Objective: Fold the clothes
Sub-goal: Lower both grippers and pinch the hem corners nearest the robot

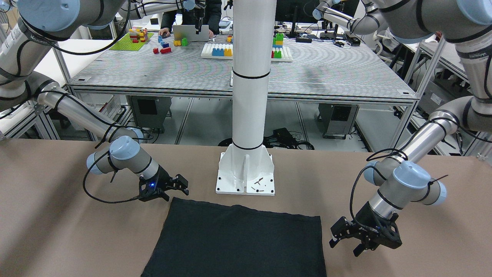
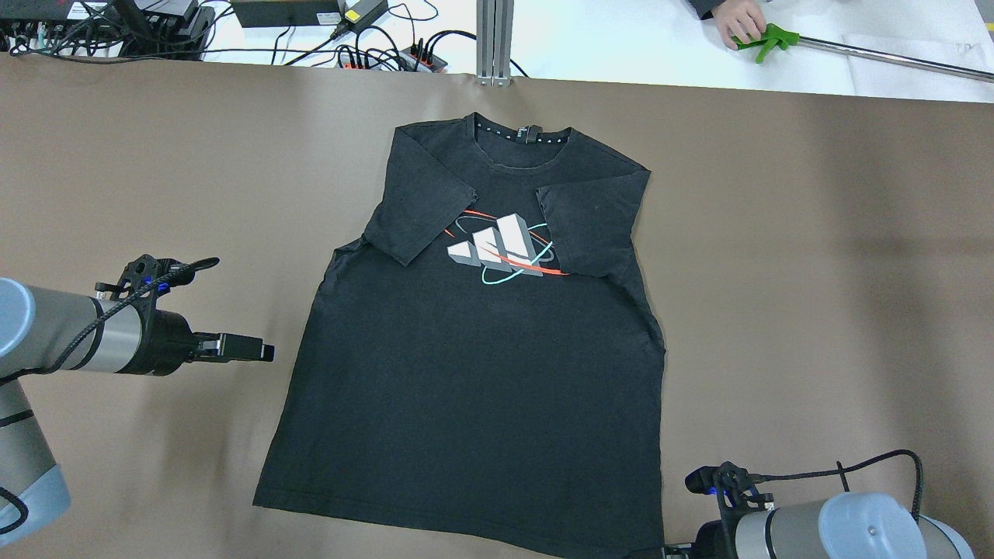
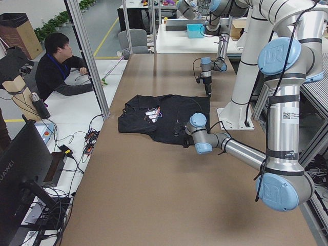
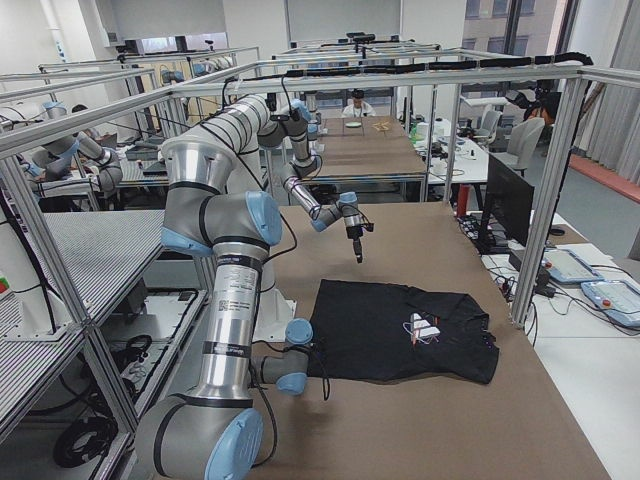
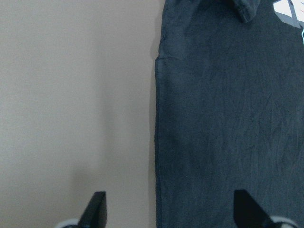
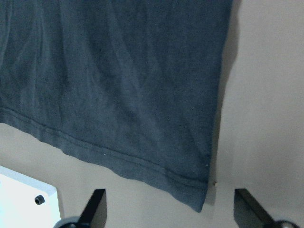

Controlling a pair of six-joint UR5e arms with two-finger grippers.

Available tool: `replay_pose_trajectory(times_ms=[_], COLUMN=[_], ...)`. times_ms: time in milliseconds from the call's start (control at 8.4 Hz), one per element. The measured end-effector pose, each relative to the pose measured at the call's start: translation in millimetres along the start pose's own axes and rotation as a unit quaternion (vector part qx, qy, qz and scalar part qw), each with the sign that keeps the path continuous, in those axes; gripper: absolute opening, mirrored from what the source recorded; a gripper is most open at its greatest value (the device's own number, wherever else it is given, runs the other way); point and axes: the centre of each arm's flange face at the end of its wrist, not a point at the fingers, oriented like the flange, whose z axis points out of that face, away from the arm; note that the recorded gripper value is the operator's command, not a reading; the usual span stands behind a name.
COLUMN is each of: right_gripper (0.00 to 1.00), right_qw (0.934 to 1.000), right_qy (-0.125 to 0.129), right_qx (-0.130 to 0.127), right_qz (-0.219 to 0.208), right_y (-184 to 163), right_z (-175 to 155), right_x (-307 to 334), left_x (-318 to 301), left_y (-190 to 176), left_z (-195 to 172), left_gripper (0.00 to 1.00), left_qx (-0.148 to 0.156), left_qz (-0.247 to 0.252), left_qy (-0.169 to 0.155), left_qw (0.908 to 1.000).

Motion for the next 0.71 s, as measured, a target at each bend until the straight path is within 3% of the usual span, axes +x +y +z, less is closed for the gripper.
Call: replay_pose_trajectory(times_ms=[595, 714], right_gripper=[0.90, 0.55], right_qw=[1.0000, 1.0000], right_qy=[0.006, 0.007], right_qx=[0.003, 0.004], right_qz=[0.001, 0.002], right_y=[-1.0, -2.1], right_z=[8.5, 9.2], right_x=[3.7, 5.0], left_x=[-0.4, -0.8], left_y=[-0.8, -1.2], left_z=[0.2, 0.4], left_gripper=[0.94, 0.94], left_qx=[0.004, 0.006], left_qz=[0.003, 0.003], left_qy=[-0.001, -0.002], left_qw=[1.0000, 1.0000])
